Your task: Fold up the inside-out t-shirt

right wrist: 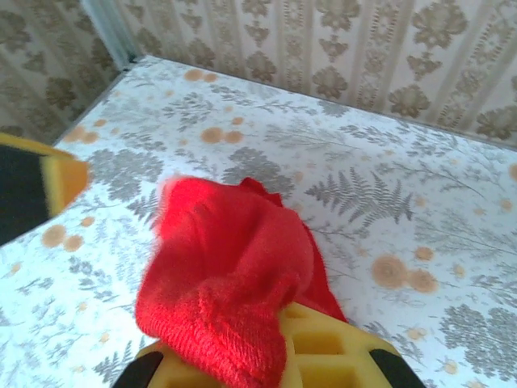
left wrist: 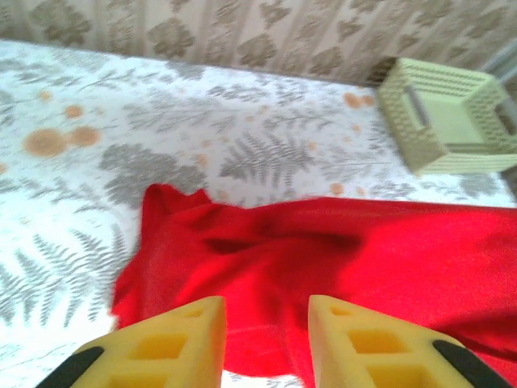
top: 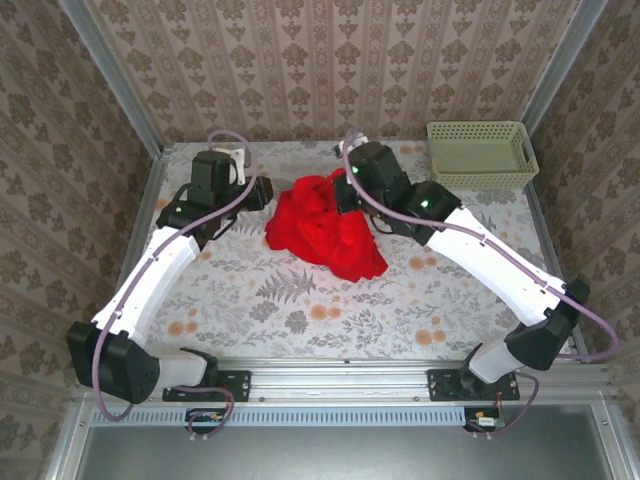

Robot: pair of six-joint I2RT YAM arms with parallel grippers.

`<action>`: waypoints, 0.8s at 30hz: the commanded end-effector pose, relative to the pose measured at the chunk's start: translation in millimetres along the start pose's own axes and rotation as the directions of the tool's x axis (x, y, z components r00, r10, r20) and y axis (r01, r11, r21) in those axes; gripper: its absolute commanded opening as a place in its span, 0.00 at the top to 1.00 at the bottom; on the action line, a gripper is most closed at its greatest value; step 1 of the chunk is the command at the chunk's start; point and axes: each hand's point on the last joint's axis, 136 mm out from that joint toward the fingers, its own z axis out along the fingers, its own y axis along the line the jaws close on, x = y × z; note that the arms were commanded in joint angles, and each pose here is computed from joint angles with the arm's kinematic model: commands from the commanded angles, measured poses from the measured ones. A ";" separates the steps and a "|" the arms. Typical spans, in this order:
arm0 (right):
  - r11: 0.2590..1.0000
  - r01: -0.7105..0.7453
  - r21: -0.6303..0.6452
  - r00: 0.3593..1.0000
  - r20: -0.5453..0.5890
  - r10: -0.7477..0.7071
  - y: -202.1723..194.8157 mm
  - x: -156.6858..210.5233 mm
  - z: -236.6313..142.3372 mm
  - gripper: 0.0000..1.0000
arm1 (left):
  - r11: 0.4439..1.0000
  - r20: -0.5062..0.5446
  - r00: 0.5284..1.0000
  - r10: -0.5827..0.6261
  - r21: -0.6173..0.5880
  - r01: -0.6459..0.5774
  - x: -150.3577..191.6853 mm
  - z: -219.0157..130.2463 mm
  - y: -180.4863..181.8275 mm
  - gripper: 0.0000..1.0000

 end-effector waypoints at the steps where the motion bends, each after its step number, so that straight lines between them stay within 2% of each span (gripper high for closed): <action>1: 1.000 0.007 -0.011 0.984 -0.181 -0.009 23.4 65.9 45.7 1.00 | 0.973 -0.117 0.978 -0.173 -0.176 0.151 52.2 13.7 62.6 0.63; 4: 0.997 -0.029 -0.069 0.957 -0.289 0.008 54.2 109.1 82.1 0.95 | 0.957 -0.092 0.966 -0.240 -0.187 0.220 78.3 3.7 76.9 0.57; 5: 0.995 -0.037 -0.090 0.948 -0.319 0.006 64.7 119.8 91.4 0.91 | 0.952 -0.091 0.963 -0.254 -0.198 0.232 89.3 -1.2 80.6 0.54; 8: 0.989 -0.032 -0.148 0.921 -0.387 -0.028 87.9 141.5 104.1 0.64 | 0.939 -0.098 0.950 -0.295 -0.215 0.269 119.1 -14.2 87.6 0.50; 11: 0.959 0.015 -0.282 0.941 -0.321 -0.109 104.4 135.7 81.5 0.43 | 0.924 -0.111 0.929 -0.353 -0.198 0.327 148.1 -20.9 89.1 0.47; 13: 0.966 0.025 -0.259 0.955 -0.281 -0.100 84.4 130.1 63.7 0.36 | 0.920 -0.140 0.915 -0.378 -0.167 0.355 163.8 -20.3 83.2 0.47; 16: 0.987 -0.048 -0.155 0.952 -0.307 -0.002 30.0 136.8 47.9 0.35 | 0.931 -0.194 0.911 -0.364 -0.115 0.347 180.5 -16.6 63.8 0.42; 19: 0.987 -0.143 -0.072 0.930 -0.351 0.109 -10.9 160.7 42.4 0.37 | 0.959 -0.228 0.932 -0.281 -0.028 0.283 186.5 -12.0 27.0 0.34; 22: 0.979 -0.205 -0.020 0.899 -0.399 0.180 -24.9 188.1 43.6 0.40 | 0.974 -0.235 0.948 -0.214 0.027 0.226 188.7 -5.7 0.5 0.27; 24: 0.972 -0.236 0.004 0.879 -0.424 0.215 -26.3 200.9 46.3 0.42 | 0.972 -0.252 0.942 -0.220 0.029 0.234 193.4 1.4 -3.6 0.24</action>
